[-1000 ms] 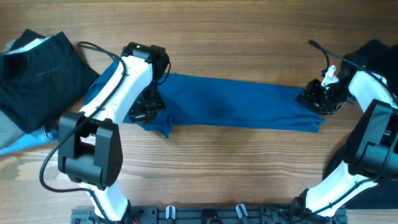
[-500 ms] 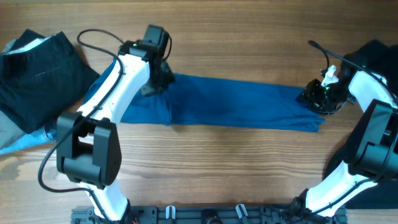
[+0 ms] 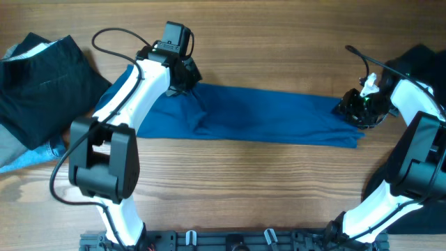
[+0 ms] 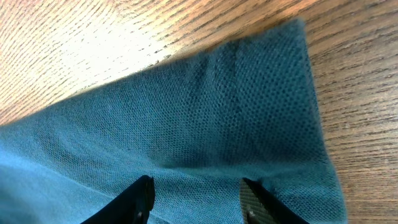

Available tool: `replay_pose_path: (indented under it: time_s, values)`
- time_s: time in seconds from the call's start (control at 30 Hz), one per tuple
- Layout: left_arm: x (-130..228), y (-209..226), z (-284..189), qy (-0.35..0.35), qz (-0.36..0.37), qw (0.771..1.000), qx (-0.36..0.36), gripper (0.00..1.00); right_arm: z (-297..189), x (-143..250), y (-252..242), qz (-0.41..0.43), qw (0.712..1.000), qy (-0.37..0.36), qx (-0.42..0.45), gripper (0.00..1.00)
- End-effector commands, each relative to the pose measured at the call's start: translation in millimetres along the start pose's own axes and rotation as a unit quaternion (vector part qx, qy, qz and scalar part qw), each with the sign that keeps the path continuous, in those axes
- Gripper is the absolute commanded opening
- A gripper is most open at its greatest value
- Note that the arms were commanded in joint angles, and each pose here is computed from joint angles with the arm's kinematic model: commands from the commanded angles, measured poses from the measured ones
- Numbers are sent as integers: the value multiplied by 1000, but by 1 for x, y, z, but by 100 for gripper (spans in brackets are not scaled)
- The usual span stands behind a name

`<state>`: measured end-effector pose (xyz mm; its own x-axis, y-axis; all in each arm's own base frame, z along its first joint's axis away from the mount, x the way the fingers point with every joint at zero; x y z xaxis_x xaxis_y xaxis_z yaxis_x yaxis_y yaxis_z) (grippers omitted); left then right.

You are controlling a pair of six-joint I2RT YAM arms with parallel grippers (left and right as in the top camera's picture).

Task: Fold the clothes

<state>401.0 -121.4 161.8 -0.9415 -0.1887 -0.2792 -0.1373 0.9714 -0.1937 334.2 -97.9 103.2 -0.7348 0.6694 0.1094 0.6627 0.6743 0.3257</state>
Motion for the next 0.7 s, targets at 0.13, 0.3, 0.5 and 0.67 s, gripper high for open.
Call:
replay_pose_path:
  time_s: [0.13, 0.3, 0.5, 0.67]
  values:
    - [-2, -3, 3, 5, -5, 1000, 13, 47, -1, 2, -3, -7, 1000, -7, 21, 50]
    - [6, -4, 2, 40, -3, 999, 30, 61, -1, 2, -3, -7, 1000, -7, 21, 50]
    - [19, 3, 1, 84, 8, 996, 7, 65, -1, 2, -3, -7, 1000, -7, 21, 50]
    - [25, 2, 0, 103, 15, 995, 6, 53, -1, 3, -4, -7, 1000, -6, 21, 50]
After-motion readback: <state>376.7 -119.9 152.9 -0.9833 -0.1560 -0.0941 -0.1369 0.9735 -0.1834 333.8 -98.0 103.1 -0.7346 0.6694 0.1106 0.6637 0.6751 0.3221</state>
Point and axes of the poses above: each gripper's point midway between its finger pads, its own z axis out along the fingers, its own y axis along the line the jaws close on, x = y × z, the point moved 10 cm from there along -z, back along the fingers, and after that the axes turned 15 degrees about z, right-handed, at the moved point
